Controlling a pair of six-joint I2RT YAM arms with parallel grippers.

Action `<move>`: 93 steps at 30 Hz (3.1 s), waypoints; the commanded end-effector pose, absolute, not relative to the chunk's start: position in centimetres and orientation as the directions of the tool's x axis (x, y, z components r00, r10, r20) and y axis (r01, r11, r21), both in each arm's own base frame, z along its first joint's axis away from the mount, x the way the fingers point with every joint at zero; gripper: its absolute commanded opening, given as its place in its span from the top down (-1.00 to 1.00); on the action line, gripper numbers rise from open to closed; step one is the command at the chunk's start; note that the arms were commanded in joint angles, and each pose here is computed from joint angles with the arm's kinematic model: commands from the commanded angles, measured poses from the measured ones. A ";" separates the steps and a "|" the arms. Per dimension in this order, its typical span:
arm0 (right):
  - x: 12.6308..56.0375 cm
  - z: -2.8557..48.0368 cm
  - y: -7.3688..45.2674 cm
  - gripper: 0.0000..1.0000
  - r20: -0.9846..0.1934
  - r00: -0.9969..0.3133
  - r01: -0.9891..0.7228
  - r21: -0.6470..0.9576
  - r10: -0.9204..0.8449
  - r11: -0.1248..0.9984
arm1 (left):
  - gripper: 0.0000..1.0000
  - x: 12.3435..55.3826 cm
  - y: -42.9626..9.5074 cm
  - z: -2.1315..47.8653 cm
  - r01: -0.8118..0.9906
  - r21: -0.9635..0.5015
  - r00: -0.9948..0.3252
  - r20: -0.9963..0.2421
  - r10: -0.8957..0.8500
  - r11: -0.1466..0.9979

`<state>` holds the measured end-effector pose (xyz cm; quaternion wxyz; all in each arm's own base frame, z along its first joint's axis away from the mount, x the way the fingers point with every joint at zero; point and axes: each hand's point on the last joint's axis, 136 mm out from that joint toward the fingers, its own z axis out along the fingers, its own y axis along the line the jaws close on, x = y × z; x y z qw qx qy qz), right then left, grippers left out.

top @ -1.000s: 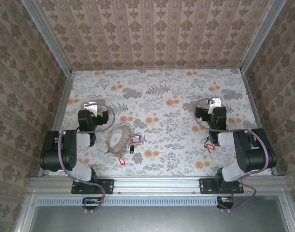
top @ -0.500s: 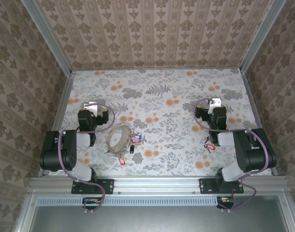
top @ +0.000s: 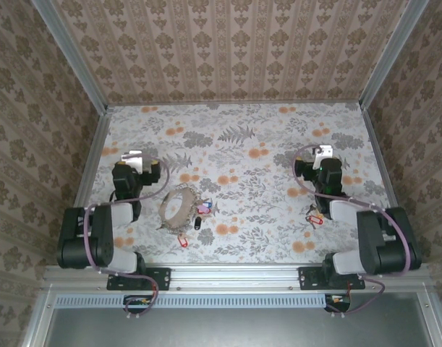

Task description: Put the keys on the keyring

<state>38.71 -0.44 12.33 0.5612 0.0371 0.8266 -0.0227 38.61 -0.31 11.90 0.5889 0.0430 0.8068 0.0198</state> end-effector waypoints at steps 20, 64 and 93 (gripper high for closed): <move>32.6 15.8 19.0 -0.29 -0.527 -0.782 -0.142 0.672 0.334 0.727 | -0.81 27.6 -4.6 12.0 -0.205 -0.553 -0.711 -0.484 -0.511 0.808; 30.7 7.9 29.6 -0.08 -0.354 -0.931 -0.174 0.651 0.092 0.739 | -0.53 25.8 -15.8 3.5 -0.051 -0.500 -0.946 -0.252 -0.202 0.864; 35.4 2.7 28.3 0.00 -0.150 -0.959 0.077 0.682 0.242 0.728 | -0.51 28.9 -20.9 2.2 0.043 -0.526 -0.969 -0.229 -0.093 0.850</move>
